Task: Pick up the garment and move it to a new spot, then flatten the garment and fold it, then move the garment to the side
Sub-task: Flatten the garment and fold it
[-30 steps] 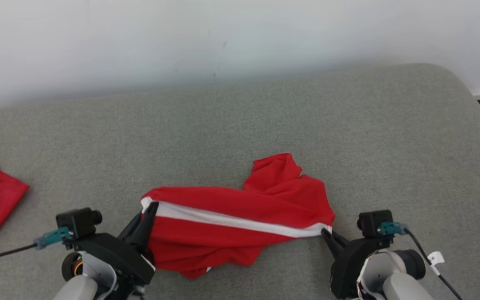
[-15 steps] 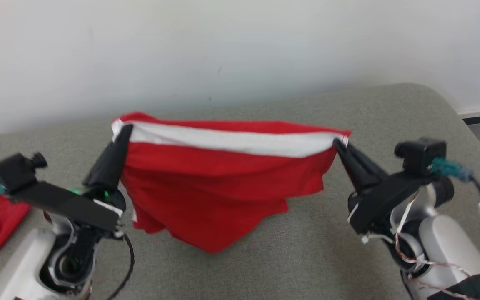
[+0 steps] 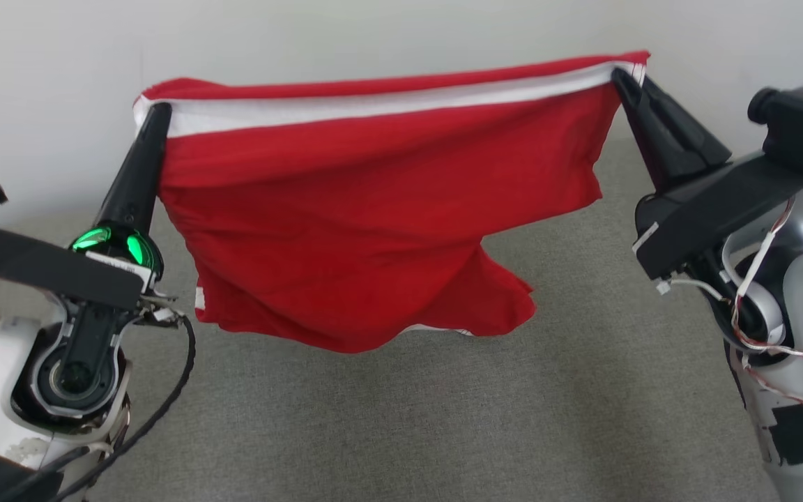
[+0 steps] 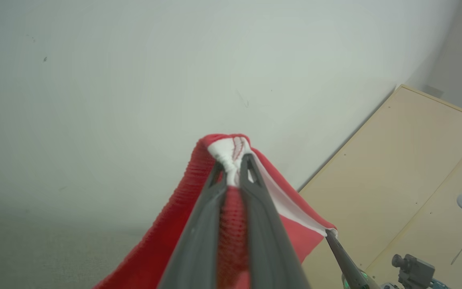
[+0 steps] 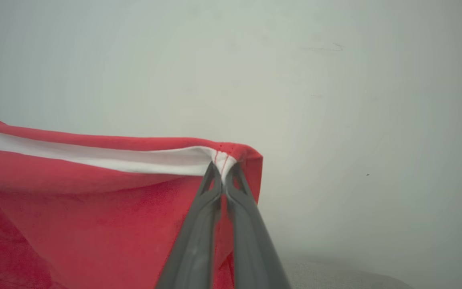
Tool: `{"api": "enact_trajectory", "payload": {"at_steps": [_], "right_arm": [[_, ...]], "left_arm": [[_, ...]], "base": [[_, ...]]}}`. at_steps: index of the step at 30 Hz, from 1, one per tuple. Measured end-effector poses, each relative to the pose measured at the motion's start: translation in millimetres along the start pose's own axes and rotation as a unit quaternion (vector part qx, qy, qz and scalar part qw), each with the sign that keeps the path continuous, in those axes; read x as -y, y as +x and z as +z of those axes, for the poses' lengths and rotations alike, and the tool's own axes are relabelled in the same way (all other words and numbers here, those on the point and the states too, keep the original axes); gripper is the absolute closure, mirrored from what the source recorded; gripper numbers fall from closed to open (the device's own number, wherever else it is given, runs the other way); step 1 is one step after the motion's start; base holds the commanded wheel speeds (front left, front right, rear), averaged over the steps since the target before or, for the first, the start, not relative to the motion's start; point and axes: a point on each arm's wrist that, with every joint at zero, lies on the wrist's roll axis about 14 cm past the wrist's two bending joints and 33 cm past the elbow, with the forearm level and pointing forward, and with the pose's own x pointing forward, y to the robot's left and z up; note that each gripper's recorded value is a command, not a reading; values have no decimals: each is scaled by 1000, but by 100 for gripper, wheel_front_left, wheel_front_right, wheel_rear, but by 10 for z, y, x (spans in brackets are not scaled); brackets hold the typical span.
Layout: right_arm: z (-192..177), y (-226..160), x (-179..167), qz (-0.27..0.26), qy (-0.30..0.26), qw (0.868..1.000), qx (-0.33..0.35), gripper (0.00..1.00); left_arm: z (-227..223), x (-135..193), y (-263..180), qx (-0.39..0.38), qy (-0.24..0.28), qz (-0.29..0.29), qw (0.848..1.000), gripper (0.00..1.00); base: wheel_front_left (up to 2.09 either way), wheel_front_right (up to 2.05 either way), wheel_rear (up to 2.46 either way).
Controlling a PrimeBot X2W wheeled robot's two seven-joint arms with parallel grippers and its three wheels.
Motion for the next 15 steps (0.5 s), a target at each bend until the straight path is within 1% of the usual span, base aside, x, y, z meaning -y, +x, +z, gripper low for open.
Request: {"api": "enact_trajectory", "payload": {"at_steps": [3,8,11,15], "right_arm": [[27,80,40,-1,-8,1000,-5,100],[-110,292,119,-1,-18,999,-36,100],[-60,526,204,-3,-25,999,-27,100],[-61,891,304,-5,-43,999,-14,100]], "left_arm": [[-2,-22,76,-1,-4,3,1000,100],[-56,-224,240,2,-18,27,999,100],[-6,-326,434,13,-9,27,1000,100],[91,-555,706,41,8,31,999,100]], "base": [[0,0,0],[0,0,0],[0,0,0],[0,0,0]]}}
